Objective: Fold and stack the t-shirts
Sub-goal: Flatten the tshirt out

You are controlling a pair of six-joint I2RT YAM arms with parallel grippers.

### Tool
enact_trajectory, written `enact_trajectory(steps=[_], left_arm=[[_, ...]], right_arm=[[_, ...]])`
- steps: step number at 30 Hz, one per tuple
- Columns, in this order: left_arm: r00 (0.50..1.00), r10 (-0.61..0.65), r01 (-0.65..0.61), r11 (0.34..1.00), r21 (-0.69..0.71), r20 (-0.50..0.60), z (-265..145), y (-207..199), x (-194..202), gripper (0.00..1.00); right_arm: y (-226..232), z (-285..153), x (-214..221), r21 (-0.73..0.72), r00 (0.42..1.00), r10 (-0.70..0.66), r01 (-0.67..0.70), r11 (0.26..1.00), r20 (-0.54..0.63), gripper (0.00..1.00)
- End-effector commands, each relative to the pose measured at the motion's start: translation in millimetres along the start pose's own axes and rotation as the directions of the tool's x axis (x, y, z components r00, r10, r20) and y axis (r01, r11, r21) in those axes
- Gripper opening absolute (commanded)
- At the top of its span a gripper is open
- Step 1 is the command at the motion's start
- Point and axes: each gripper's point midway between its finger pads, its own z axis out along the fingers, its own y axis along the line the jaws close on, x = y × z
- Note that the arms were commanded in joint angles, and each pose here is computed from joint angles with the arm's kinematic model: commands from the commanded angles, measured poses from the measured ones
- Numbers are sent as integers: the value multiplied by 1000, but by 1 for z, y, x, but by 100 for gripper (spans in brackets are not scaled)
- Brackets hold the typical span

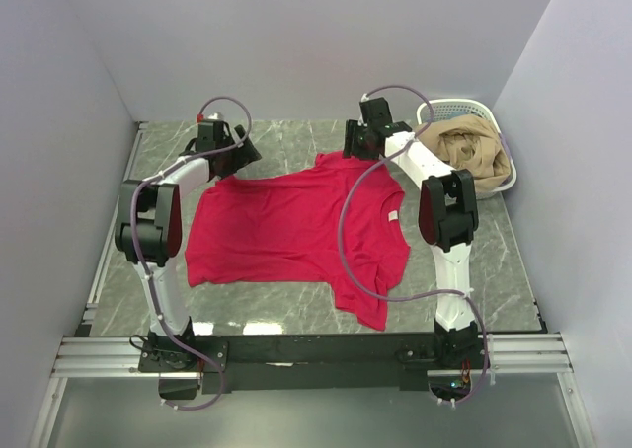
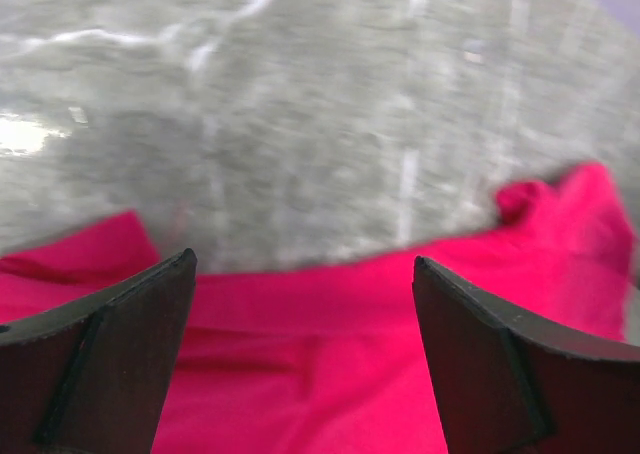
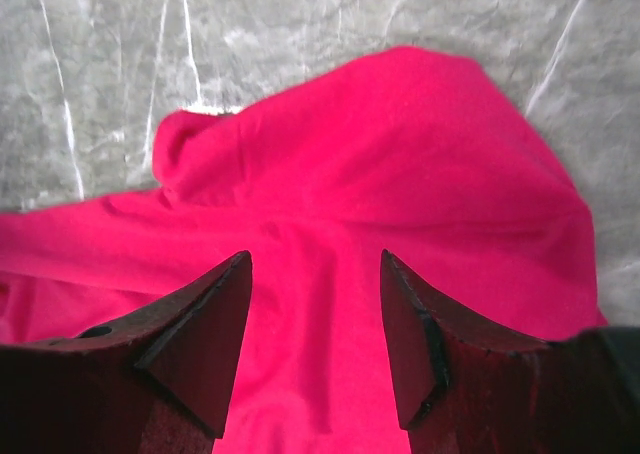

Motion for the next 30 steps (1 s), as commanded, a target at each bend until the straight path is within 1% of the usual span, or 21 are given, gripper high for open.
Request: enact_trajectory(steps=[1,5,6,8,9,13,16,23,30], left_arm=[[997,53,-63,986,157,64,-31,-41,-19,95],[998,41,-44,997,60,44,-21,-24,-17,94],[998,36,-36,999,5,61,-20,-14,-20,94],[998,32,-29,998,-61,59,-20,-3,-18,93],[995,37,-26,992,-126,89,-21,7,-23,93],[992,53,-26,972,-232,111,-25,23,-25,93],[992,62,-29,962,-271,114,-24,28,-24,93],[996,67,-46,938,-344,50,-8,42,-7,91],[998,67,-58,931,-361,11,2,49,6,88]], right_arm=[[13,-31,-32,-48,995,3,1,999,99,61],[12,-30,-28,-51,996,6,-1,999,90,61],[13,-29,-27,-53,996,6,-2,999,88,61],[11,-29,-25,-48,996,6,-2,999,86,61],[10,-28,-24,-47,997,6,-2,999,83,61],[9,-26,-20,-43,997,6,-3,999,73,61],[9,-26,-18,-47,998,13,-9,999,68,60],[6,-24,-15,-35,998,11,-9,999,62,60],[4,-22,-12,-28,999,9,-7,1000,53,60]])
